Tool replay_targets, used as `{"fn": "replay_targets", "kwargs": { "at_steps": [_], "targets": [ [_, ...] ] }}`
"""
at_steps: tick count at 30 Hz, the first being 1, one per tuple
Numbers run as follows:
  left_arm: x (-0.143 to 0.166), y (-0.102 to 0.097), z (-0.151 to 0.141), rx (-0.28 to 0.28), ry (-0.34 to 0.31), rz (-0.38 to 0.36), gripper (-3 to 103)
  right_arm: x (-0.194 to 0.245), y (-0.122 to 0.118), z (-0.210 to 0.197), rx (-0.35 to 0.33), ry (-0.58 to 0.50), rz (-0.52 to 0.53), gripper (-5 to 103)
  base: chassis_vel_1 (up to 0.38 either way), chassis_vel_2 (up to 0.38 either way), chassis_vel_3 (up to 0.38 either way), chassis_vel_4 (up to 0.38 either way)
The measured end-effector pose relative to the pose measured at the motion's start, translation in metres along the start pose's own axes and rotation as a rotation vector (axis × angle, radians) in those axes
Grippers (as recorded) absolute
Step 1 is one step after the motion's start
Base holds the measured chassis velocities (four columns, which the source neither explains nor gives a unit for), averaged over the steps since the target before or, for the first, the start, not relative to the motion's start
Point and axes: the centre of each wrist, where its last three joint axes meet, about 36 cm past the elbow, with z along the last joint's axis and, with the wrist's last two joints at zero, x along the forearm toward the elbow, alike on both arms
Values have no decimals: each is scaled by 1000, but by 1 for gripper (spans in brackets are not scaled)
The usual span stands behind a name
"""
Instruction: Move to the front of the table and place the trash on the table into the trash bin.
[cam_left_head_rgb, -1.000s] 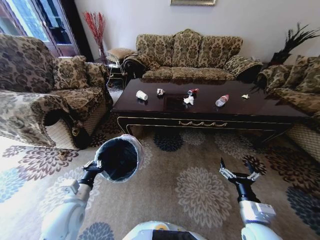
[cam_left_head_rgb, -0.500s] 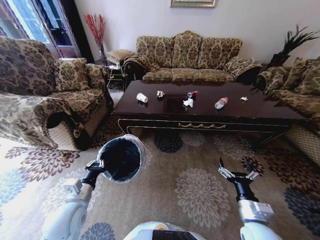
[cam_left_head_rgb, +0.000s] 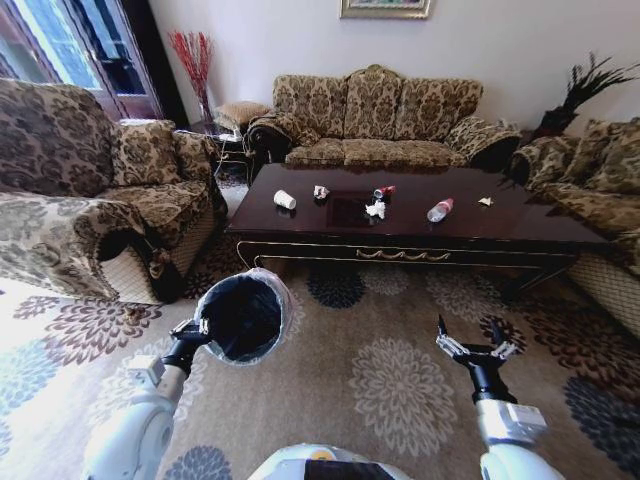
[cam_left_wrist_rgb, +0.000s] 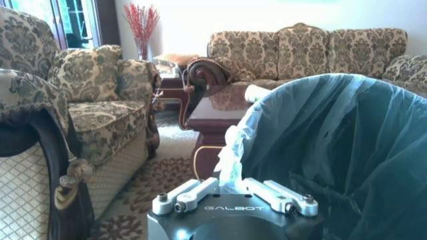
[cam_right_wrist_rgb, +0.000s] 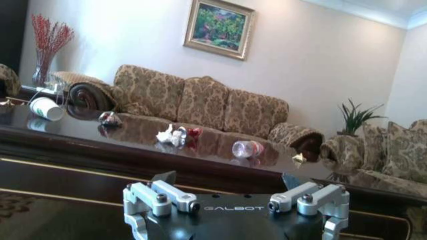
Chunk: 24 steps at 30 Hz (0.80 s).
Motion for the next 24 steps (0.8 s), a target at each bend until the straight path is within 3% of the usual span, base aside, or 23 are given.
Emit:
{"fn": "replay_targets", "kwargs": {
  "at_steps": [24],
  "targets": [
    [-1,-4,-1,13,-8,28,1,1,1,3,-7,16,-15,100,0,0,0,0]
  ]
}}
